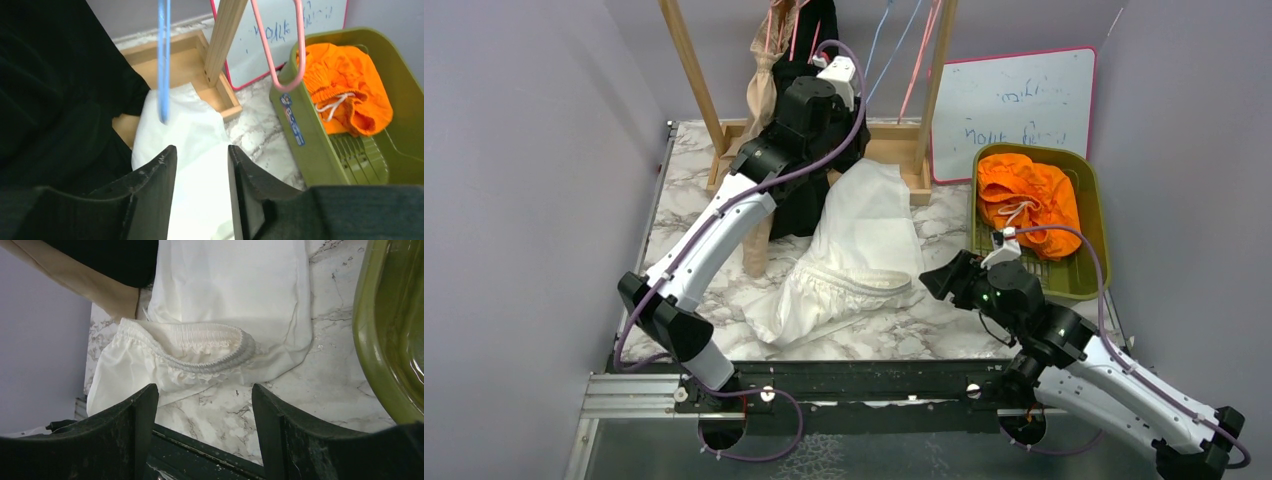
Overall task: Remove the shorts from the hanger
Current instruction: Place the hanger on the clothes rod, then pick up the shorts at the center of the board.
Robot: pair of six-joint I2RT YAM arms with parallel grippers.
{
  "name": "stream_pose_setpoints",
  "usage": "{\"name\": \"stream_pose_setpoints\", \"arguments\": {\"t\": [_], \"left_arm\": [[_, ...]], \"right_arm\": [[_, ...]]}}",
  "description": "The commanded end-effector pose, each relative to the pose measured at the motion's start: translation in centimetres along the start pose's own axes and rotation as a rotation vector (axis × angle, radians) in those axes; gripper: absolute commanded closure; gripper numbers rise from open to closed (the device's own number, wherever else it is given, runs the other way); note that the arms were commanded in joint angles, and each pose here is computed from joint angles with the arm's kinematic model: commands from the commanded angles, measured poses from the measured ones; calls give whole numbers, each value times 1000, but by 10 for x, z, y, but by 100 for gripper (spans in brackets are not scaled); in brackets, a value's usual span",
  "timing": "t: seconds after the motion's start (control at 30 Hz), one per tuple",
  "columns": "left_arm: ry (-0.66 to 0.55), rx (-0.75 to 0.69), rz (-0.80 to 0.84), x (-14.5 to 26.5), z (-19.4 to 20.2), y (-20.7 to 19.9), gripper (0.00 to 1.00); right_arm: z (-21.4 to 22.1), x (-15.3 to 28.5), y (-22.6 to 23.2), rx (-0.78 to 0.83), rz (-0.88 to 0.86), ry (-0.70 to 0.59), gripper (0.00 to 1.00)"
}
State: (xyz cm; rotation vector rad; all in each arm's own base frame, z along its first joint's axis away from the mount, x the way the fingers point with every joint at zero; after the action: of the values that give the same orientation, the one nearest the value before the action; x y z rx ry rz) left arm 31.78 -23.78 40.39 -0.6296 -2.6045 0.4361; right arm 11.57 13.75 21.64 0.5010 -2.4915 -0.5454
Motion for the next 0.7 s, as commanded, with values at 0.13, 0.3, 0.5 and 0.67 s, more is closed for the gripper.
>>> {"name": "stream_pose_setpoints", "arguments": {"t": [0.13, 0.3, 0.5, 0.67], "left_arm": [[-51, -36, 81, 52, 14, 9, 39], [-63, -39, 93, 82, 41, 24, 24], [-10, -40, 0, 109, 113, 68, 21], [-63, -31, -88, 134, 144, 95, 12]], "right_arm": [[5, -9, 4, 7, -31, 25, 29], [10, -18, 14, 48, -121, 76, 27], [16, -33, 32, 170, -299, 166, 21], [20, -58, 43, 435, -472, 172, 0]]}}
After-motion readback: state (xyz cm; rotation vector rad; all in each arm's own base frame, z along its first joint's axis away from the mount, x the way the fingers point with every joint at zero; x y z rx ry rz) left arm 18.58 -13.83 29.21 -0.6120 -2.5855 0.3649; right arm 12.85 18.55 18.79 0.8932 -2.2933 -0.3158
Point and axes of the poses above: each gripper's point midway between its finger pads, its own x axis back along the fingers, its own y axis along the line the jaws close on, z = x × y, the point moved 9 cm from there along x, back along the fingers, and after that the axes turned 12 degrees about x, right-handed, at the moved point
